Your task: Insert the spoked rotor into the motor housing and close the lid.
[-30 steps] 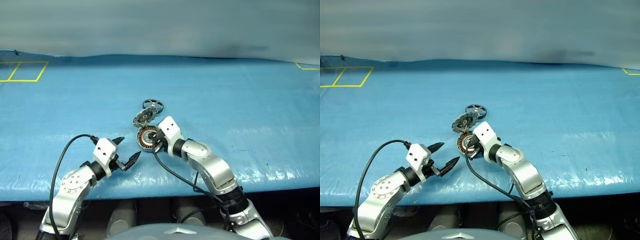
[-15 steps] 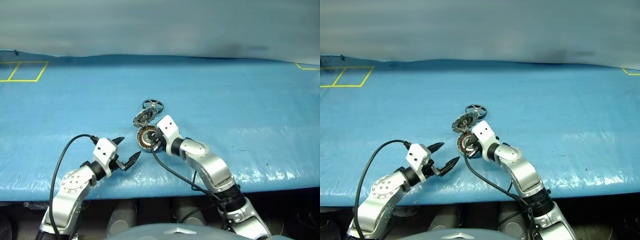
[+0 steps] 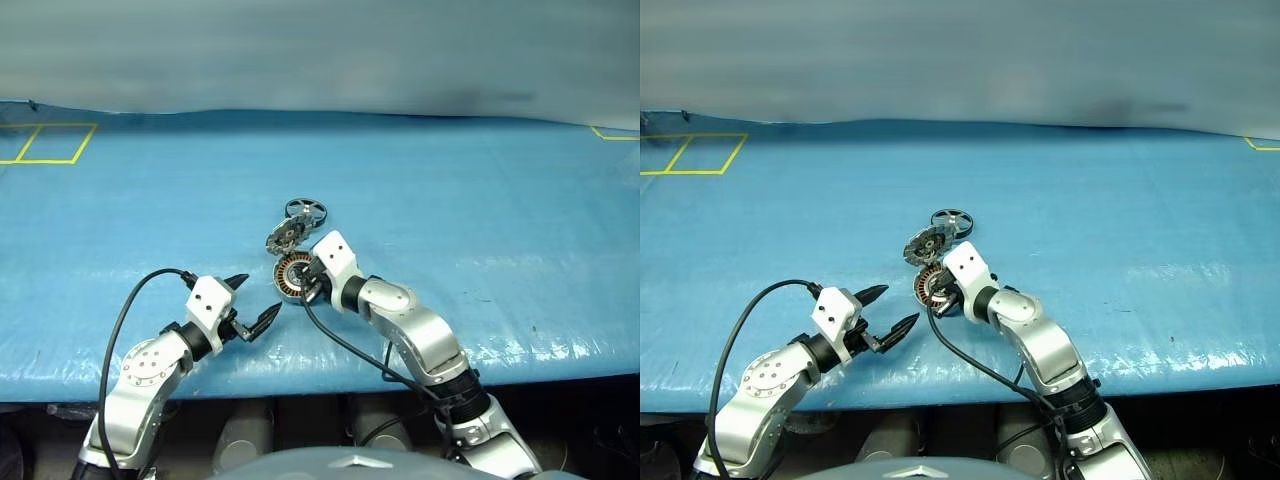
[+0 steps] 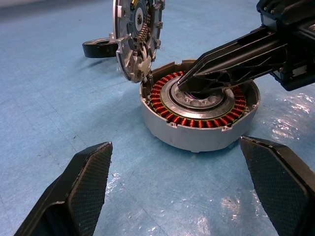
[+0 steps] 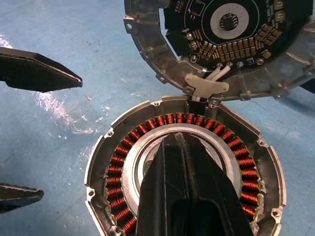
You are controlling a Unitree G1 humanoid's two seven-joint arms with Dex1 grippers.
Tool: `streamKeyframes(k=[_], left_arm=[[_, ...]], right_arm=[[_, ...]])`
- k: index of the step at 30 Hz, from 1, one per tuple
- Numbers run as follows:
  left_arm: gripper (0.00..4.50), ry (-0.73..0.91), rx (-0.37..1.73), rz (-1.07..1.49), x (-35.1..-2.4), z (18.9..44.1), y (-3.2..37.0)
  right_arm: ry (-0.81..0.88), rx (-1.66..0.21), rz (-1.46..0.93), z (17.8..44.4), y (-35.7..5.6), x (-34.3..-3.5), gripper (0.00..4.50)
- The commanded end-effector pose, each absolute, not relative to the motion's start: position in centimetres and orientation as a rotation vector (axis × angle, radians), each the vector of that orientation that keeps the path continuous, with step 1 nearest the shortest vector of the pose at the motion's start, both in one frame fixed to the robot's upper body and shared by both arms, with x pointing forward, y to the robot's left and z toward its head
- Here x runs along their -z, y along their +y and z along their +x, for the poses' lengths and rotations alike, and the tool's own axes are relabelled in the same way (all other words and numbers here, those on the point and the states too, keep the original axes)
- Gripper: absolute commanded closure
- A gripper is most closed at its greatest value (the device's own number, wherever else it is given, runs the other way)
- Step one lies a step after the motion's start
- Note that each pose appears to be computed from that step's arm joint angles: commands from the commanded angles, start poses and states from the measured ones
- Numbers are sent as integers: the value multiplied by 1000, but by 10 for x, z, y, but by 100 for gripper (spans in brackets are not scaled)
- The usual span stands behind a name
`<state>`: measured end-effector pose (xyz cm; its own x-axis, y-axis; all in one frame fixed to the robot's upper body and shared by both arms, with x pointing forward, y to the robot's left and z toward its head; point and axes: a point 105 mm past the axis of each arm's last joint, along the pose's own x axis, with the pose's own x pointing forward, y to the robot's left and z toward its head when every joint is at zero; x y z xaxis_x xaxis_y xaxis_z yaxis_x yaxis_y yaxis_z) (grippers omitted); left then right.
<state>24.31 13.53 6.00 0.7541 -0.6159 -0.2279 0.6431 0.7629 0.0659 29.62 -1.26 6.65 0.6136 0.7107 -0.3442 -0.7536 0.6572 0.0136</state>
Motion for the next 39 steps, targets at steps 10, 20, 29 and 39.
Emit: streamKeyframes(k=[10,20,29,39], left_arm=[[0,174,692,145,-65,242,134],[0,176,695,148,-65,243,136],[0,177,700,151,-65,244,135],[0,175,699,147,-65,244,135]], right_arm=[[345,-832,-94,299,-9,-74,448],[222,-964,2,282,-10,-124,448],[256,-965,-65,279,-18,-115,448],[362,-987,-482,296,-69,-113,448]])
